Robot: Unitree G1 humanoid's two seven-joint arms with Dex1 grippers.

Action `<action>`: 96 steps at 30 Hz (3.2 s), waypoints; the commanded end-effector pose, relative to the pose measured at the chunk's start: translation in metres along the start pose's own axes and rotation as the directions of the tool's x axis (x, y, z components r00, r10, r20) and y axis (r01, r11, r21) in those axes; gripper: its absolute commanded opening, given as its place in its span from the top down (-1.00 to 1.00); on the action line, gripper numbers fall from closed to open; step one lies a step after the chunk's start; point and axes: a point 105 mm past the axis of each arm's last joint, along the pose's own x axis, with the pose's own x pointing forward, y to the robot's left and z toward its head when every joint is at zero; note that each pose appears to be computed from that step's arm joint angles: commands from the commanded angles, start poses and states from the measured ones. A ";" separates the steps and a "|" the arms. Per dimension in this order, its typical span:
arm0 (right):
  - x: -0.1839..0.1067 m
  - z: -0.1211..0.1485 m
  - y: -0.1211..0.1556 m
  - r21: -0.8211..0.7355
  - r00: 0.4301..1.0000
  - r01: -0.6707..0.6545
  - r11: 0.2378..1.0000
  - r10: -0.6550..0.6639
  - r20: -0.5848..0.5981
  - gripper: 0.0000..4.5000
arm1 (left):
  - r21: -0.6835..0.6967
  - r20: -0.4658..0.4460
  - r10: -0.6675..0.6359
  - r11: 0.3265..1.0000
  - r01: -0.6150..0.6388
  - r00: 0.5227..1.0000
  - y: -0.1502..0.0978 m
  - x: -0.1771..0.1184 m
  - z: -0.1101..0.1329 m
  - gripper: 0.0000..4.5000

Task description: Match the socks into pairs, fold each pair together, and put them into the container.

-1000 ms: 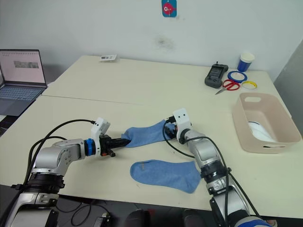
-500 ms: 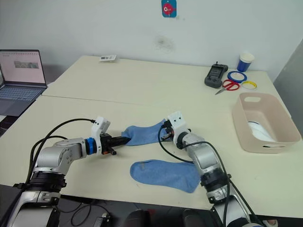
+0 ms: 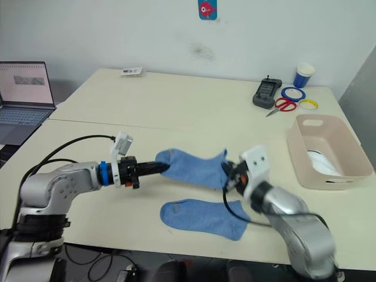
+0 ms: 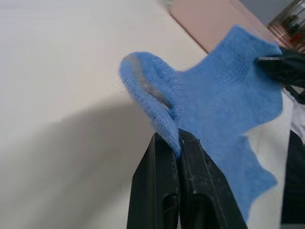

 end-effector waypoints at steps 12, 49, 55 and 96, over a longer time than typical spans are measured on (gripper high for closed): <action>-0.038 -0.057 0.006 -0.074 0.980 0.018 0.997 -0.032 -0.197 0.98 | 0.041 -0.110 0.050 0.998 -0.046 0.993 -0.016 0.014 -0.079 1.00; -0.012 -0.037 0.020 -0.229 0.971 -0.206 0.952 0.170 -0.167 -0.20 | 0.380 -0.175 -0.214 0.885 0.267 0.961 -0.036 0.024 -0.012 0.42; 0.007 -0.061 0.022 -0.228 0.943 -0.280 0.933 0.222 -0.250 0.73 | 0.509 -0.290 -0.180 0.803 0.311 0.940 -0.017 0.062 -0.027 1.00; -0.061 -0.071 -0.003 -0.192 0.951 -0.155 0.969 0.095 -0.293 0.98 | 0.552 -0.400 -0.237 0.709 0.439 0.885 -0.030 0.036 -0.051 1.00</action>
